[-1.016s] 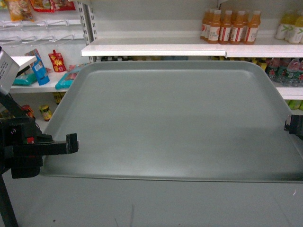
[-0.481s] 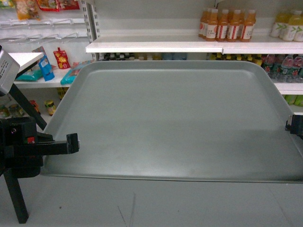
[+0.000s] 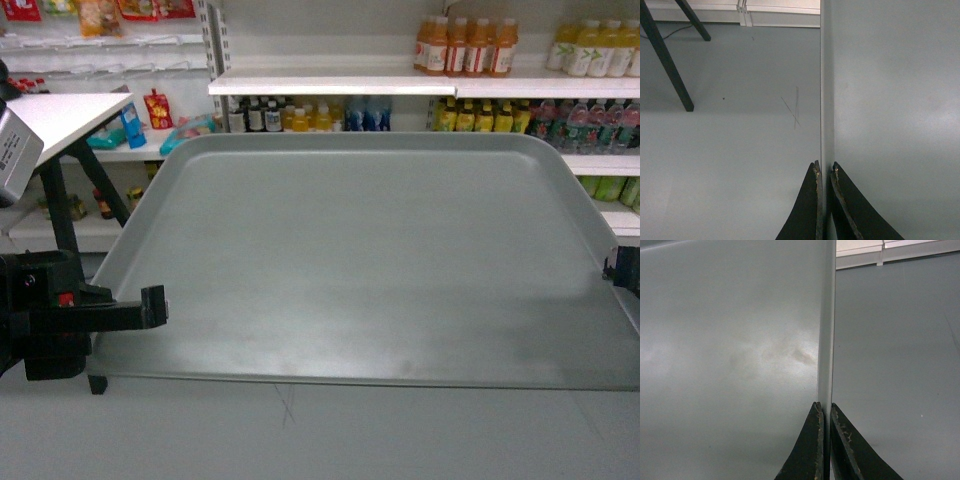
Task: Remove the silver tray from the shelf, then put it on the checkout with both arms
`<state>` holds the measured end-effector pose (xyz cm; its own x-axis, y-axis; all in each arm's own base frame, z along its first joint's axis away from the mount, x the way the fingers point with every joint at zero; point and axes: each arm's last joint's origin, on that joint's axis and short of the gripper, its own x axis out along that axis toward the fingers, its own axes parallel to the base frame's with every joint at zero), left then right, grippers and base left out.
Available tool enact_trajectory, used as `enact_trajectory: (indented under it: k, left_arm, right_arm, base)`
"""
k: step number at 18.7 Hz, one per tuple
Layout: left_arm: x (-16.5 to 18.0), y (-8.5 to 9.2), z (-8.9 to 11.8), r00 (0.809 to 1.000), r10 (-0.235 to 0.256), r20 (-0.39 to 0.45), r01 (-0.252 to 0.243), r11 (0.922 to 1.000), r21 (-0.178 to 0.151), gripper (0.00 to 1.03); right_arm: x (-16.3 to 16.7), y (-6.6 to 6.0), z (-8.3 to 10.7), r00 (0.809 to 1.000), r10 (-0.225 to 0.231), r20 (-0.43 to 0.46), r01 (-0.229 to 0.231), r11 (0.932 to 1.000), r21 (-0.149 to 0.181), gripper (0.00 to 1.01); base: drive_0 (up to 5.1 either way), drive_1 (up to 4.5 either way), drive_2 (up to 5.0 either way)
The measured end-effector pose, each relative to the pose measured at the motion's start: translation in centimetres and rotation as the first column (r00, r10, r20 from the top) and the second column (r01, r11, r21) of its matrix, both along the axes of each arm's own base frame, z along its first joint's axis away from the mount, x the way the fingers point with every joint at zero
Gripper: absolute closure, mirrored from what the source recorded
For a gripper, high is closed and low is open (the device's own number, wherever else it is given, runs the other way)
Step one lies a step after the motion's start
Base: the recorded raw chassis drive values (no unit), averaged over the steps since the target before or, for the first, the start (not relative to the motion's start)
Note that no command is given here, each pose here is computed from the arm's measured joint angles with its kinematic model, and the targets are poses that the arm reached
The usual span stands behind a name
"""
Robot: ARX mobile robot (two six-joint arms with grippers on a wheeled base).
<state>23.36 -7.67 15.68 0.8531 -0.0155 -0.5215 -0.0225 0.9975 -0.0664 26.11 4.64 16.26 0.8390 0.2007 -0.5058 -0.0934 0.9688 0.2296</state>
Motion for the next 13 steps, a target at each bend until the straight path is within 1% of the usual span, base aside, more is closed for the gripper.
enact_trajectory:
  k: [2, 13]
  left_arm:
    - [0.01, 0.0, 0.12, 1.0, 0.0, 0.008, 0.0, 1.0, -0.002, 1.0]
    - [0.01, -0.05, 0.08, 1.0, -0.002, 0.007, 0.002, 1.0, -0.003, 1.0]
  right_arm:
    - [0.02, 0.0, 0.06, 1.0, 0.0, 0.006, 0.0, 1.0, 0.001, 0.99]
    - [0.03, 0.0, 0.06, 1.0, 0.001, 0.007, -0.001, 1.0, 0.002, 0.99]
  base:
    - [0.0, 0.0, 0.0]
    - [-4.8, 2.48, 2.5]
